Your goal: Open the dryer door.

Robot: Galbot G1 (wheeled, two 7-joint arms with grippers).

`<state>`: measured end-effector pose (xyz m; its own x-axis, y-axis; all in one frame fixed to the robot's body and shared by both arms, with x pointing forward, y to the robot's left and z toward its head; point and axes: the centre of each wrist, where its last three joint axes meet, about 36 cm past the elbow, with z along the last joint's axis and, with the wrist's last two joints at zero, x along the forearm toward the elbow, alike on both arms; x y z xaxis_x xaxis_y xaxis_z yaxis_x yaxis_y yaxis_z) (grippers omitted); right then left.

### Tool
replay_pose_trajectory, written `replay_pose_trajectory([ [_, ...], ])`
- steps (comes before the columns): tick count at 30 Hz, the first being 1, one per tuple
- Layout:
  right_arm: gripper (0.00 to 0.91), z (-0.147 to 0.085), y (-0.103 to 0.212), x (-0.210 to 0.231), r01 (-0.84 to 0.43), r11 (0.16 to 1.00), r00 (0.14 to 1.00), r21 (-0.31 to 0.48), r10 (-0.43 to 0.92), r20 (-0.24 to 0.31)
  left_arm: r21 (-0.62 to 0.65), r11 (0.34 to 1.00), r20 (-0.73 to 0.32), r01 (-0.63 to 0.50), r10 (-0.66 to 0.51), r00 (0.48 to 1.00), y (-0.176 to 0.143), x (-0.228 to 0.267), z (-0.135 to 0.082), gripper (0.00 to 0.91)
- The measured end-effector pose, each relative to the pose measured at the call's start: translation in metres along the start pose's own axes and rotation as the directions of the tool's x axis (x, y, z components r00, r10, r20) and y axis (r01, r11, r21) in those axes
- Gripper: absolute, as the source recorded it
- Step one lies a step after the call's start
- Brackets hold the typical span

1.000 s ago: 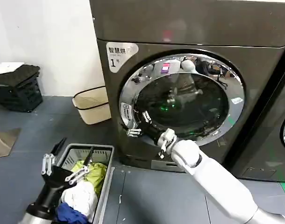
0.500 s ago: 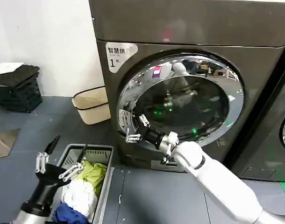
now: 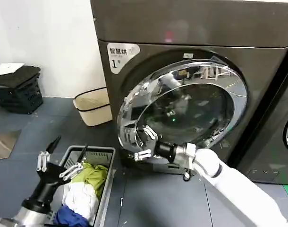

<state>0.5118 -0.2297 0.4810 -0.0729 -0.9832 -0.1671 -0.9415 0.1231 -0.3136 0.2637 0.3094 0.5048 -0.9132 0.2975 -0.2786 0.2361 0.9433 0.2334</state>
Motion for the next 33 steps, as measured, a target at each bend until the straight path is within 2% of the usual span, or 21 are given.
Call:
replay_pose_trajectory([
  [5,0.907,-0.006,0.003,0.023,0.131,0.991,0.991,-0.022,-0.131,0.008,0.006,0.999,-0.002,-0.034,0.034,0.999,0.001,-0.006,0.005,0.907],
  [10,0.907,-0.008,0.005,0.044,0.198,0.980,0.980,-0.030,-0.197,0.035,0.008,0.997,-0.011,-0.077,0.077,0.997,0.003,-0.014,0.012,0.907],
  [13,0.907,-0.013,0.008,0.057,0.216,0.976,0.976,-0.027,-0.215,0.027,0.007,0.994,-0.018,-0.109,0.109,0.994,0.004,-0.020,0.016,0.907],
  [23,0.907,-0.044,0.022,0.122,0.109,0.994,0.994,0.008,-0.108,-0.024,0.011,0.973,-0.011,-0.229,0.229,0.973,0.007,-0.055,0.031,0.907],
  [33,0.907,-0.076,0.082,0.190,-0.041,0.998,0.998,0.049,0.043,-0.052,0.020,0.937,0.037,-0.349,0.348,0.937,0.011,-0.102,0.043,0.907],
])
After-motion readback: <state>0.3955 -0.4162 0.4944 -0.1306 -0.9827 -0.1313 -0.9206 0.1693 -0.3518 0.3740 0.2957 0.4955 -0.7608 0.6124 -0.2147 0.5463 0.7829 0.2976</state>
